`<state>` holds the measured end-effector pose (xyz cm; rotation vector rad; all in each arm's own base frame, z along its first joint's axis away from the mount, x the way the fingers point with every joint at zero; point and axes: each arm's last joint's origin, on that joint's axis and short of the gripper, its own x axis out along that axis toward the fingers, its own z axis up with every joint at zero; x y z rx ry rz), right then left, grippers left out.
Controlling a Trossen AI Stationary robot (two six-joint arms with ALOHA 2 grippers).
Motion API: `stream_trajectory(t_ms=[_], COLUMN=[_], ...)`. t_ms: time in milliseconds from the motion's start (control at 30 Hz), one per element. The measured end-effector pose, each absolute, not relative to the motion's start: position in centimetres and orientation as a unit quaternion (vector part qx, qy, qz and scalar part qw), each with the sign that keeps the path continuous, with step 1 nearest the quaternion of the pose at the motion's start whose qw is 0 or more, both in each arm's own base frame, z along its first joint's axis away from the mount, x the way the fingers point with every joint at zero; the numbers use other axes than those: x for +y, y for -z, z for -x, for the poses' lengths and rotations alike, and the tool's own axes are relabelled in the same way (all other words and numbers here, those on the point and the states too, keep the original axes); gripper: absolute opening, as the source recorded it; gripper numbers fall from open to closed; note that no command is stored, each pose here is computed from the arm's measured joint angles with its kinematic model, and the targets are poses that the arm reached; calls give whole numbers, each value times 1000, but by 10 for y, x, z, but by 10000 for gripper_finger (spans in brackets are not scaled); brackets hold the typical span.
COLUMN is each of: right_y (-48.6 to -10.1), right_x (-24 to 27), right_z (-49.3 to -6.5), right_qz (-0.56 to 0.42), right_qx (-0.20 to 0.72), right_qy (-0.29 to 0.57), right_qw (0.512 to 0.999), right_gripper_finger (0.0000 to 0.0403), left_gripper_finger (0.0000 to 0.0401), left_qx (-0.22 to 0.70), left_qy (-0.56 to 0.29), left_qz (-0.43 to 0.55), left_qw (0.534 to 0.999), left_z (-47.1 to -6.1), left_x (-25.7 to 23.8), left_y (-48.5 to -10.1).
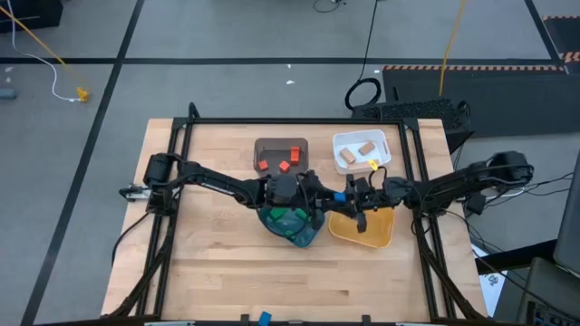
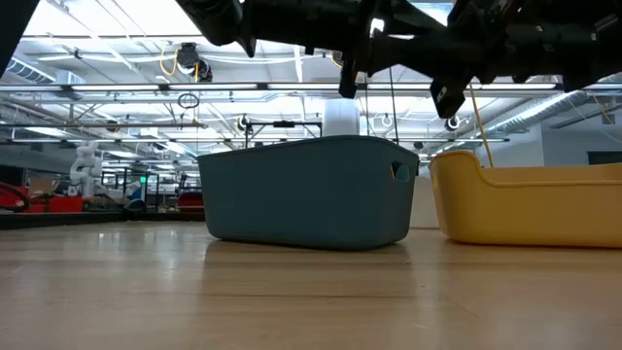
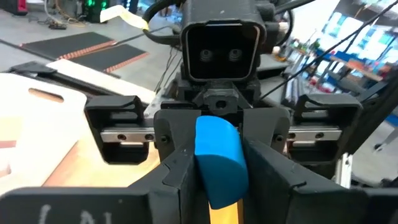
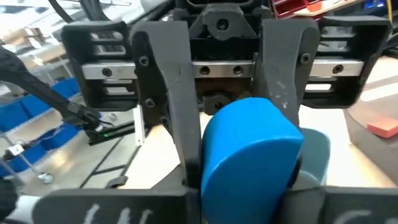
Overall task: Sort & place blocks by color
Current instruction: Put the left blue block into the yellow bin, then put the blue block into the yellow bin
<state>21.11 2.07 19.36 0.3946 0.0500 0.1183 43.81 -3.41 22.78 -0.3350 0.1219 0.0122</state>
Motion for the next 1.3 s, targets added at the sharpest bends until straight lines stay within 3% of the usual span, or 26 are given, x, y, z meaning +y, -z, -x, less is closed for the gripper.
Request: stream_trajectory(t_ms=[200, 400, 567, 733, 967, 1300], right_y=[-203, -201, -201, -203, -204, -206], right_x=[20, 20, 20, 20, 23, 30], right_z=[-202, -198, -198, -196, -191, -177], right_qz=[-195, -197, -190, -189, -189, -269], right_qx=[32, 51, 50, 48, 72, 141], right_qy=[-65, -67, -68, -70, -132, -250], right_qw=[978, 977, 978, 978, 970, 919], right_gripper_finger=[44, 3, 4, 4, 1, 0], left_gripper_finger=[110, 160, 195, 201, 196, 135], left_qx=[51, 57, 57, 51, 56, 55], left_qy=[4, 6, 4, 5, 37, 47], left_qz=[168, 152, 153, 150, 140, 129], left_qw=[984, 987, 987, 987, 988, 989], left_z=[-439, -438, -438, -438, -438, -438], left_x=[-34, -35, -34, -33, -34, -41], left_y=[-230, -228, -228, -229, -228, -228])
